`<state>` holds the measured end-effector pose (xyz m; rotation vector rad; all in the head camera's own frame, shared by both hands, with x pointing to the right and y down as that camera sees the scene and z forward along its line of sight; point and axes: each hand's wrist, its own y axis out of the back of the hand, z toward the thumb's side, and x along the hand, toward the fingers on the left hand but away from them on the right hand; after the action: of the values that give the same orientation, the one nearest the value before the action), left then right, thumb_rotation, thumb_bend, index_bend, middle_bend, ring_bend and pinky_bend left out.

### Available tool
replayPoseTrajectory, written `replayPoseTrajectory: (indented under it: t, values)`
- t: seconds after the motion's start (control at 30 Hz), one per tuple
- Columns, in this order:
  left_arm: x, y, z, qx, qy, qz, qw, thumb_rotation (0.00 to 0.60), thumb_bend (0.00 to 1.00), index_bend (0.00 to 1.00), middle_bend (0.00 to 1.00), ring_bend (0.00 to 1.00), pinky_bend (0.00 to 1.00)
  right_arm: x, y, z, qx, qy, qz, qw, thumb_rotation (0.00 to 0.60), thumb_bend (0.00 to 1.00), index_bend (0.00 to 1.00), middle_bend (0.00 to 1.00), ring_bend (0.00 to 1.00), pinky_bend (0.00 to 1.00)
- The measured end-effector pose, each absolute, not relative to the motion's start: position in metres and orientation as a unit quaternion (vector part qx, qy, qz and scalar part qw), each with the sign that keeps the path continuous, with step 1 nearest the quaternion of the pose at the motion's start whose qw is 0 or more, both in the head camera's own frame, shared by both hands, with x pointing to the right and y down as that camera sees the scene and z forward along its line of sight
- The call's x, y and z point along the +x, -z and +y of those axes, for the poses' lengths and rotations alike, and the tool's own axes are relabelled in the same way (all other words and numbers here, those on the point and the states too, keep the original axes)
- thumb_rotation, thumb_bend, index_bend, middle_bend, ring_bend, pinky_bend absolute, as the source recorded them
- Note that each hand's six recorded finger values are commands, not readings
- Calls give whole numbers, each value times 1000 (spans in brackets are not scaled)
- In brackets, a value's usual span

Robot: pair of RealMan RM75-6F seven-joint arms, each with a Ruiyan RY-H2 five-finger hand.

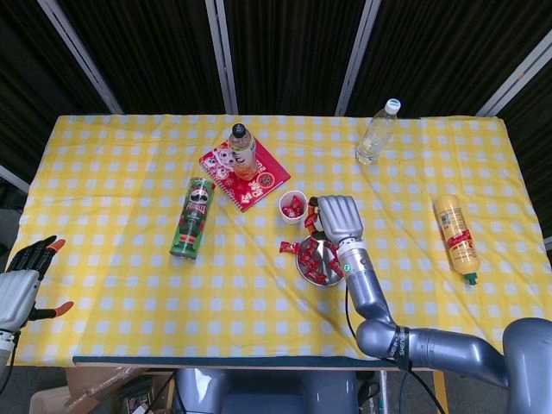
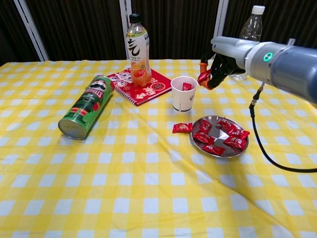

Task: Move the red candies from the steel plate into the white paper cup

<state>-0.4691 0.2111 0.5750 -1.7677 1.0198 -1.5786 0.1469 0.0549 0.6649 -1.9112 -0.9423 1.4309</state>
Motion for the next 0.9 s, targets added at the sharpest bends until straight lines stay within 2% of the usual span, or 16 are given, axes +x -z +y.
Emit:
replayPoseTrajectory:
  t: [0.33, 0.47, 0.57, 0.9]
  values:
    - [-468, -579, 210, -659, 595, 379, 262, 600, 18, 0, 0, 0, 0, 133, -686, 28, -709, -546, -344, 284, 600, 610, 554, 815, 898, 924]
    - [-468, -580, 210, -660, 597, 376, 257, 600, 18, 0, 0, 0, 0, 130, -697, 24, -707, -553, -339, 281, 600, 521, 497, 815, 897, 925]
    - [-468, -580, 210, -661, 597, 376, 253, 600, 18, 0, 0, 0, 0, 127, -705, 24, -707, -558, -334, 279, 600, 463, 419, 815, 897, 924]
    - [-469, -579, 210, -663, 596, 378, 249, 600, 18, 0, 0, 0, 0, 117, -706, 28, -711, -552, -330, 284, 600, 436, 341, 815, 897, 924]
